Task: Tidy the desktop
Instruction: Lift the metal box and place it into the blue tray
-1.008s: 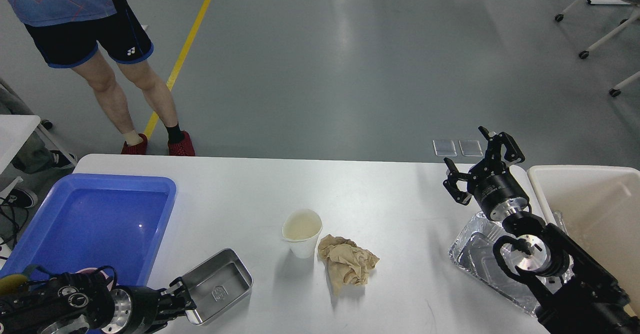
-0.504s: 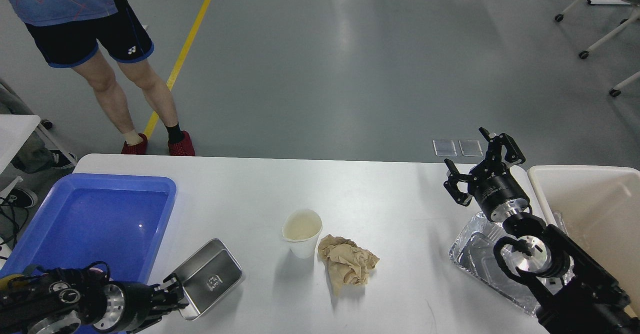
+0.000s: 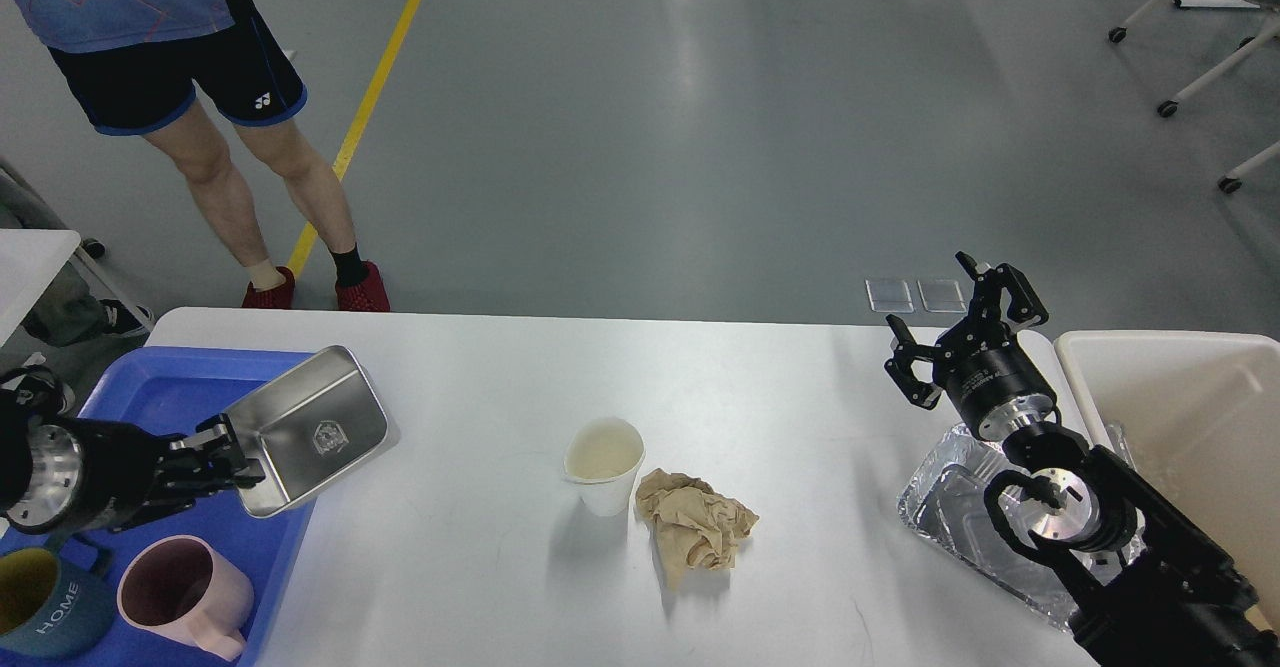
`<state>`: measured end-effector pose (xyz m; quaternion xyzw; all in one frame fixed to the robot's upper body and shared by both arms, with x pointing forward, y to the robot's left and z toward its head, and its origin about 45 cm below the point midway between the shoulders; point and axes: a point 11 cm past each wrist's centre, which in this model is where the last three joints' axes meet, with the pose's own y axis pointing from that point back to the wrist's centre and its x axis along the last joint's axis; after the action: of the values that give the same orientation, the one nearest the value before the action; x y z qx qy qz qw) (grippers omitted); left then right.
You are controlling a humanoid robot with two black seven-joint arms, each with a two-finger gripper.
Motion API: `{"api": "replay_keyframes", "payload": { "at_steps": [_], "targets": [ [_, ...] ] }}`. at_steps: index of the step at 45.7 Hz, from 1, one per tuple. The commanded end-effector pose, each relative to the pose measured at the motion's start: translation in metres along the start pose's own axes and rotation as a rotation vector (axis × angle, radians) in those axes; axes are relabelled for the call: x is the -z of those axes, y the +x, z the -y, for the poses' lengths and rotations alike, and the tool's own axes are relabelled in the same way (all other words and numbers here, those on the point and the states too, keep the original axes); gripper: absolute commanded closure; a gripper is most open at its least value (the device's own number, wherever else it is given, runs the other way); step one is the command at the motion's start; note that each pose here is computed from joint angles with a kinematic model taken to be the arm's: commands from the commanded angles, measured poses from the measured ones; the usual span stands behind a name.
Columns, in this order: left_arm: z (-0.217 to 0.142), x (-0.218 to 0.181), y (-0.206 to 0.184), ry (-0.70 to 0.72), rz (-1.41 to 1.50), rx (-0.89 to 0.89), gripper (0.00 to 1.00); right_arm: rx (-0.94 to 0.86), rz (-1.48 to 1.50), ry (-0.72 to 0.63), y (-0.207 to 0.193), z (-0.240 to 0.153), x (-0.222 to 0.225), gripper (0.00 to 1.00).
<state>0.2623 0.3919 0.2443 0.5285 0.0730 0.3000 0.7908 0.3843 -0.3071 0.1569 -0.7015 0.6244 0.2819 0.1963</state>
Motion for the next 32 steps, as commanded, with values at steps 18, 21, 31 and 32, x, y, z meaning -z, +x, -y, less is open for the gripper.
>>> {"api": "replay_keyframes", "payload": {
  "at_steps": [18,21,31,32],
  "targets": [
    [-0.153,0.002,0.044,-0.038,0.016,-0.153,0.99,-0.002,0.0,0.001,0.0,0.003,0.0,0.0],
    [-0.153,0.003,0.045,-0.033,0.01,-0.158,0.99,-0.002,0.0,0.001,0.0,0.003,0.0,0.0],
    [-0.119,0.017,0.066,-0.021,-0.075,-0.178,0.97,-0.005,0.001,-0.003,0.001,0.001,-0.002,0.0],
    [-0.114,0.02,0.069,-0.015,-0.089,-0.179,0.97,-0.005,0.001,-0.003,0.001,0.001,-0.002,0.0]
  ]
}}
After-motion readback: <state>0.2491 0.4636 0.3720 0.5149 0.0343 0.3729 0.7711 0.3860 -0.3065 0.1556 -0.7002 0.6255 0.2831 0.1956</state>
